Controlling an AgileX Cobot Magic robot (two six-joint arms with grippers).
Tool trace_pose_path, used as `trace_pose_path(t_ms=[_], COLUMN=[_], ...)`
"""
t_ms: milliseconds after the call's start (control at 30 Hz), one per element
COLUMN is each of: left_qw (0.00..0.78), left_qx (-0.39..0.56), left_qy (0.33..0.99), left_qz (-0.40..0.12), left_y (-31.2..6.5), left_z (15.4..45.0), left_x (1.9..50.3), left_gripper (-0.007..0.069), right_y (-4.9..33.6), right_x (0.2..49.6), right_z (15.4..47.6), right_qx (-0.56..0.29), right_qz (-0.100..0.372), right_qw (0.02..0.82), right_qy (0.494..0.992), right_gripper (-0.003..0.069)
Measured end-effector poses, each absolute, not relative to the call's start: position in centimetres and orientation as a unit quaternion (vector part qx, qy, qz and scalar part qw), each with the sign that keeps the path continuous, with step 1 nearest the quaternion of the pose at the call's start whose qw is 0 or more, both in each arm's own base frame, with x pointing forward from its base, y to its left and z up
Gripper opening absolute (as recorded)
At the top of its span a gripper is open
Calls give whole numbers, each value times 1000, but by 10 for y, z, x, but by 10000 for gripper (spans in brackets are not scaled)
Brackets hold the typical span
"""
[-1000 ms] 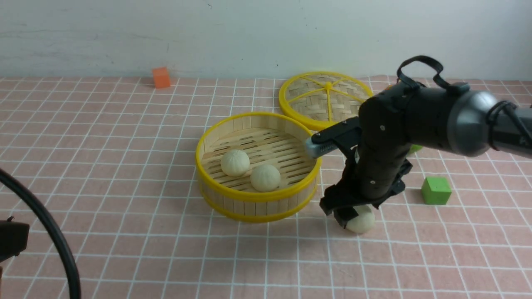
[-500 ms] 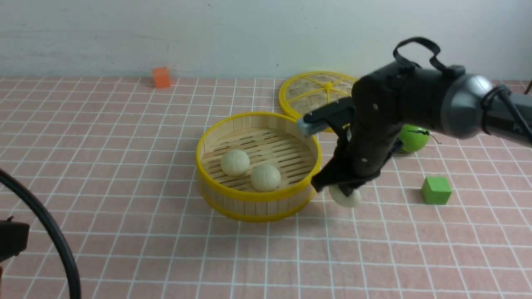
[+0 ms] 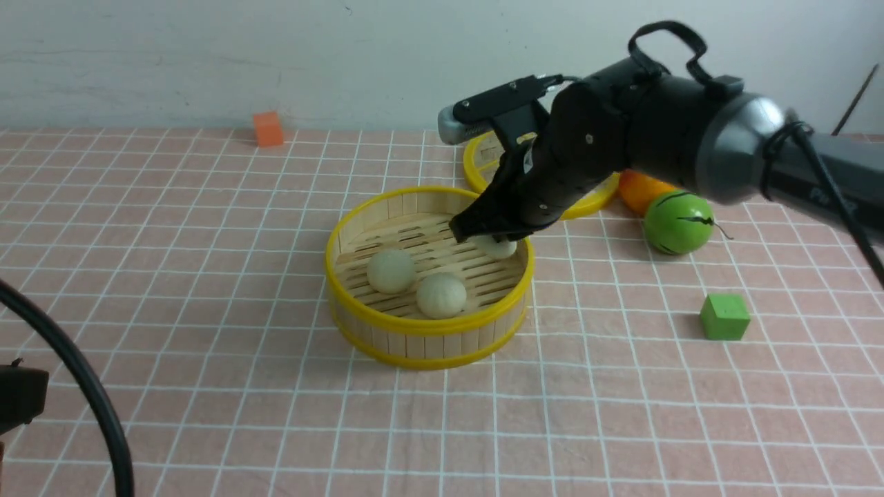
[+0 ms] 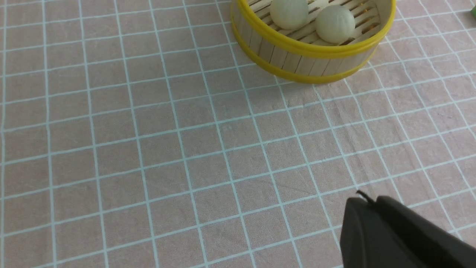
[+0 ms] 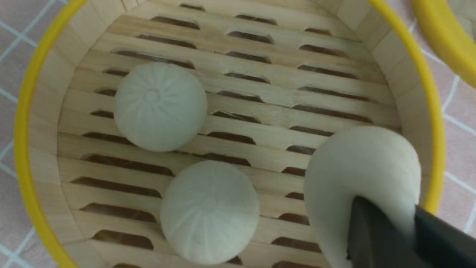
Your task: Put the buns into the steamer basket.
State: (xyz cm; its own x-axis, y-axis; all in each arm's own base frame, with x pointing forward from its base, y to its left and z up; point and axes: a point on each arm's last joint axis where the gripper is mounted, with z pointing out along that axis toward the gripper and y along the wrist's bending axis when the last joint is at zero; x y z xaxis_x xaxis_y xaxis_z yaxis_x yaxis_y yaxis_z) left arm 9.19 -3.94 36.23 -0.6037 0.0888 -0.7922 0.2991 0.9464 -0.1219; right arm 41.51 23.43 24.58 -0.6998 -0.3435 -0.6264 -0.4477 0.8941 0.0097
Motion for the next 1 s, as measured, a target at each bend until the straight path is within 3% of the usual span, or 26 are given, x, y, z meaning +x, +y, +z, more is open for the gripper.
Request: trace_pose_path(t_ms=[133,267,433,567,767,900,1000], left_qw=[432,431,431,430,433,441,482], left_qx=[109,109,109,103,101,100,95], left_qy=[887,887,887,888,887,882,857], left_qz=[-122,-122,-122,-124,-126,-131,-152], left_y=[-39,-39,-39,-39,-36,-29,-20], left_z=[362,362,362,362,350,329,312], left_x=[92,92,92,92,84,68,46], left_gripper=[25,29,35,38,38,39,39], right_y=[239,241,242,242,240,234,225], right_x=[422,426,428,428,425,412,386], right_z=[221,211,221,239,276,314,356], right_qx=[-217,-217,-216,-215,-218,-238,-266], right_qz=[78,77,77,72,62,64,84], right_qw=[305,301,304,287,263,261,263], right_qy=[924,925,924,931,938,933,924], right_gripper=[83,243,423,493,497,428,298])
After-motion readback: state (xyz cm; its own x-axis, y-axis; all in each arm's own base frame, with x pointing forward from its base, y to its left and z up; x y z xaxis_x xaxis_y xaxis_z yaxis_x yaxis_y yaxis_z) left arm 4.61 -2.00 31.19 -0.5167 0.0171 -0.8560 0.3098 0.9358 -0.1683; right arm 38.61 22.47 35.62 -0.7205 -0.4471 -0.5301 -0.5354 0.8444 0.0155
